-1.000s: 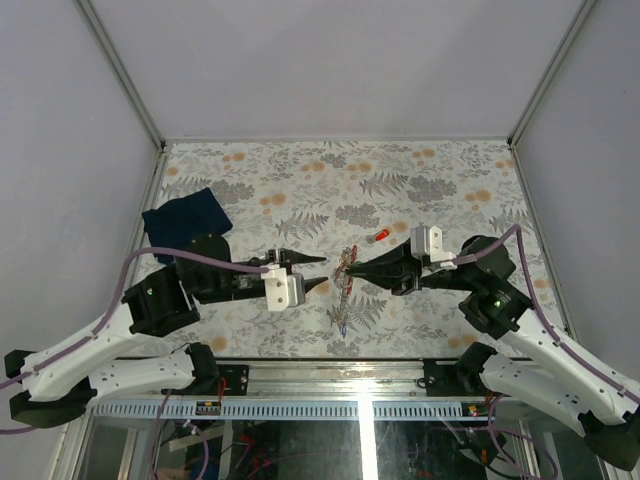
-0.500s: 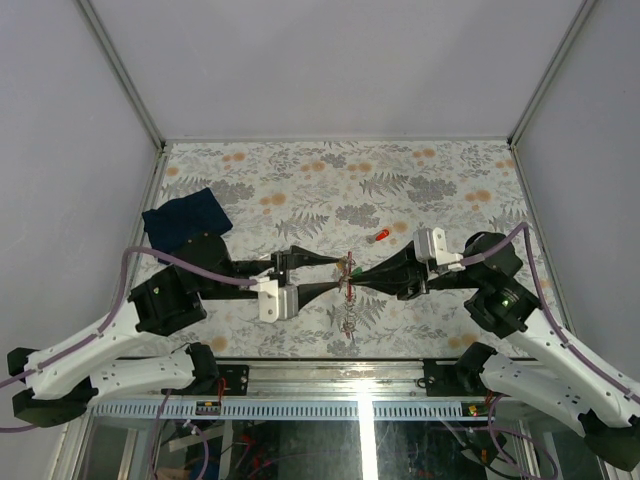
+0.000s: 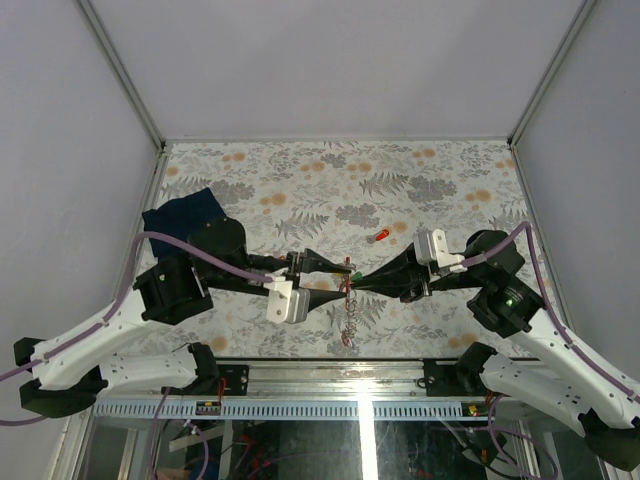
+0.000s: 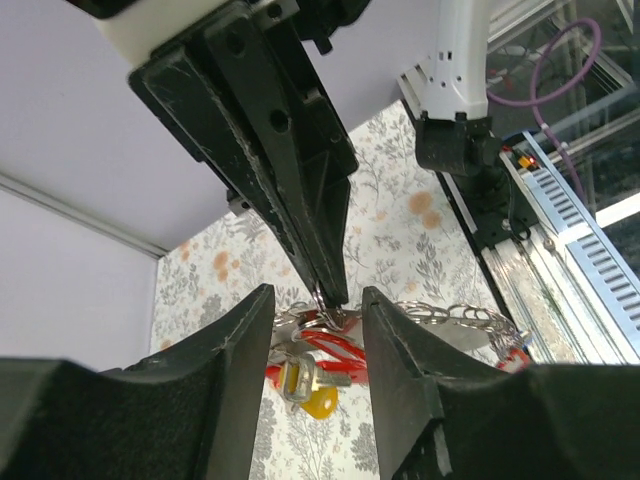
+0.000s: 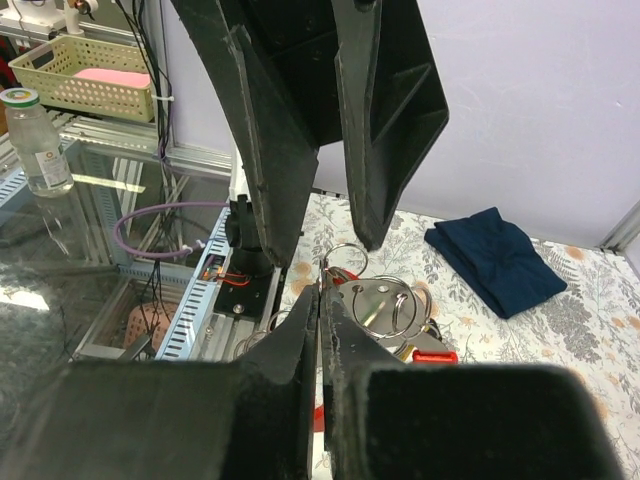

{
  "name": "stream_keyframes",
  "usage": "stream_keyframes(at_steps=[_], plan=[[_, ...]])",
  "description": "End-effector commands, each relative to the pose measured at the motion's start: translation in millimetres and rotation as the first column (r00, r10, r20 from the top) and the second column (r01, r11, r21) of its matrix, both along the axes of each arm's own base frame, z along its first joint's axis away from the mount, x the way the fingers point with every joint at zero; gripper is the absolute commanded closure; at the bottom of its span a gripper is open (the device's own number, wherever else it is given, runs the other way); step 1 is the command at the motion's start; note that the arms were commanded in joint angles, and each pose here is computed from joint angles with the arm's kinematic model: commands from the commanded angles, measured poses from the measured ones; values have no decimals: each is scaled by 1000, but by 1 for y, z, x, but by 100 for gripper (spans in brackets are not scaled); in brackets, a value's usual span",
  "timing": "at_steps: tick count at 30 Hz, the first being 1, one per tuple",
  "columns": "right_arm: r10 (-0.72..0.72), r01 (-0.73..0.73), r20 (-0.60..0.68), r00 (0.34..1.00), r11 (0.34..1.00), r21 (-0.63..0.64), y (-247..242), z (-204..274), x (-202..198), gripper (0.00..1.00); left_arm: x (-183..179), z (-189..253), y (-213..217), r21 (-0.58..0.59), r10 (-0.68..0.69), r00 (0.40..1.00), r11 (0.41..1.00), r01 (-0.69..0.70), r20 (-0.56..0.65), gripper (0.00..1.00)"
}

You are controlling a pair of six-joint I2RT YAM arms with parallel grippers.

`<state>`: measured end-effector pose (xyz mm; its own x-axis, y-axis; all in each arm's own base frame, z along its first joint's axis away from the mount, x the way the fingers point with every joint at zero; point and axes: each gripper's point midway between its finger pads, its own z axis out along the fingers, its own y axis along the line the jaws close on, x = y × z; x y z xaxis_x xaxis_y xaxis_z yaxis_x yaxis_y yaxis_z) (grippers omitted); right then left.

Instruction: Put the keys on the keyring

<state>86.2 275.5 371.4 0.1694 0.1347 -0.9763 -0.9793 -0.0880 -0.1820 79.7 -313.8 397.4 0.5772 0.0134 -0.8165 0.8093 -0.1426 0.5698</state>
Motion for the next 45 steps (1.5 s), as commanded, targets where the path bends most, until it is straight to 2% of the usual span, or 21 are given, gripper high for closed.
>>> stream_keyframes(at_steps=[1,11,21,28,32,36,39,45], plan=[[9,-15,88,996,997,74,-7,34,-8,100,-7,0,2,38,-35,999,999,35,6,61],[-7,-2,100,995,996,86,-9,38,-8,100,-1,-4,8,63,14,1000,998,-14,1,65],[-32,20,108,994,994,107,-11,41,-6,100,6,-7,11,78,59,998,995,-59,7,74],[-32,20,104,994,993,115,-11,42,-6,100,14,-7,10,85,96,995,992,-97,17,87],[-30,19,102,994,993,116,-10,41,-6,100,16,-3,9,67,104,994,992,-105,25,89],[-30,19,97,995,994,112,-10,38,-5,100,17,-1,8,53,103,994,993,-105,30,88],[-30,20,96,995,994,111,-10,38,-5,100,17,1,7,43,103,994,994,-105,35,77],[-26,15,94,995,994,109,-10,37,-6,100,16,6,5,19,94,995,995,-95,45,70]])
